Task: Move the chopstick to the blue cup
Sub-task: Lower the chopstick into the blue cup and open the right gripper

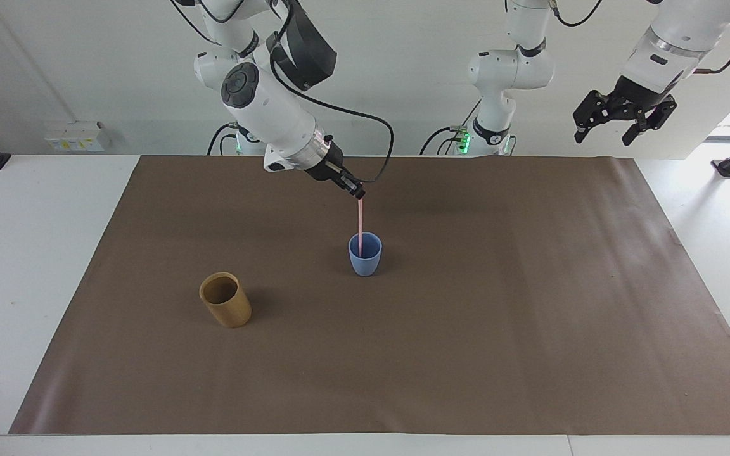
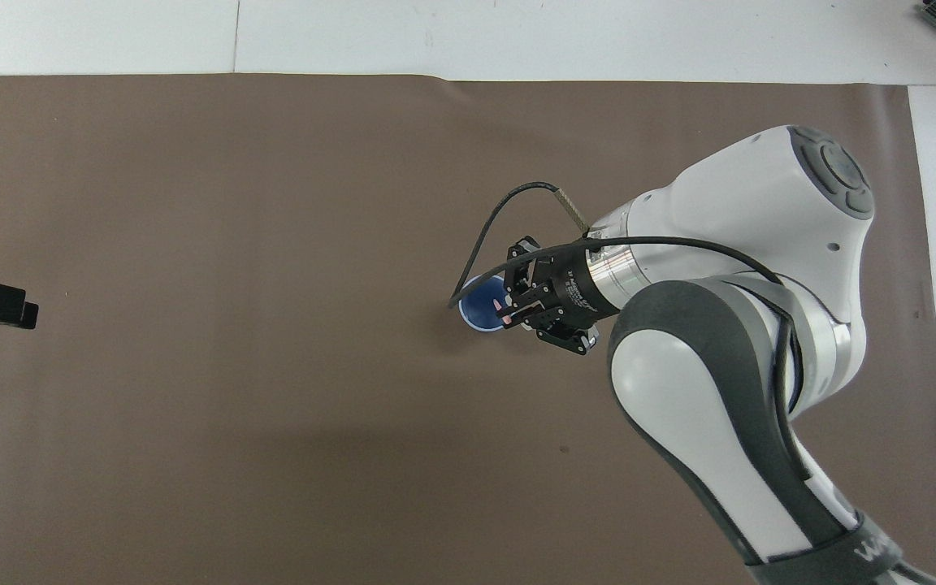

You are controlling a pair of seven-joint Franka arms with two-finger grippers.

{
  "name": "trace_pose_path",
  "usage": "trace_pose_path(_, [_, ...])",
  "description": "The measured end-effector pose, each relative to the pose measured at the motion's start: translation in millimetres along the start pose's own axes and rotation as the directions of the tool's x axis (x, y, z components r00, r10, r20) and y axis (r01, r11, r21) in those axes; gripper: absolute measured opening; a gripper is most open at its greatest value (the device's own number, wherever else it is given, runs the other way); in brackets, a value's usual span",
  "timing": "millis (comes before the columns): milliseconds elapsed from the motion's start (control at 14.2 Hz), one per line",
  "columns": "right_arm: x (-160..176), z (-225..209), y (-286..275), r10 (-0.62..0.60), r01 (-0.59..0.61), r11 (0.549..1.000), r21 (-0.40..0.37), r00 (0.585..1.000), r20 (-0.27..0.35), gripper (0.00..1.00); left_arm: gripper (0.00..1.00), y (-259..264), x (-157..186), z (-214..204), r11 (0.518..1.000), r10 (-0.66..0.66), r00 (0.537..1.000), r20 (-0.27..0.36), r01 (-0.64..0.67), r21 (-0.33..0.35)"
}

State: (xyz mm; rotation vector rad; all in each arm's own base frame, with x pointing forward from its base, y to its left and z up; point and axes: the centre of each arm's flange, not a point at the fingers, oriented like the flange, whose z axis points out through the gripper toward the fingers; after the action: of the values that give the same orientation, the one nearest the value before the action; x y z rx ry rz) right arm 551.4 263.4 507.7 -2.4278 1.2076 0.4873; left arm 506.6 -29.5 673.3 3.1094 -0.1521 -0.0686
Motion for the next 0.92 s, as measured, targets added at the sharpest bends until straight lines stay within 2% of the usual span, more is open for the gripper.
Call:
trace_pose_path(211, [7, 18, 7, 0.015, -0.015, 1.0, -0.022, 1.0, 0.002, 0.09, 1.0, 0, 0, 0, 1.0, 0.0, 1.0, 0.0, 0.0, 0.0])
trace_pose_path(282, [6, 24, 9, 0.013, -0.013, 0.999, -0.032, 1.0, 0.005, 0.14, 1.0, 0, 0, 0, 1.0, 0.0, 1.0, 0.0, 0.0, 0.0])
trace_pose_path(564, [1, 28, 7, 0.004, -0.004, 1.0, -0.03, 1.0, 0.003, 0.56, 1.0, 0, 0, 0, 1.0, 0.0, 1.0, 0.0, 0.0, 0.0])
trace_pose_path(846, [0, 11, -2, -0.01, 0.01, 1.0, 0.004, 1.0, -0.016, 0.97, 1.0, 0, 0, 0, 1.0, 0.0, 1.0, 0.0, 0.0, 0.0])
trace_pose_path(916, [2, 3, -4, -0.032, 0.033, 0.999, 0.006, 0.998, -0.048, 1.0, 1.0, 0, 0, 0, 1.0, 0.0, 1.0, 0.0, 0.0, 0.0])
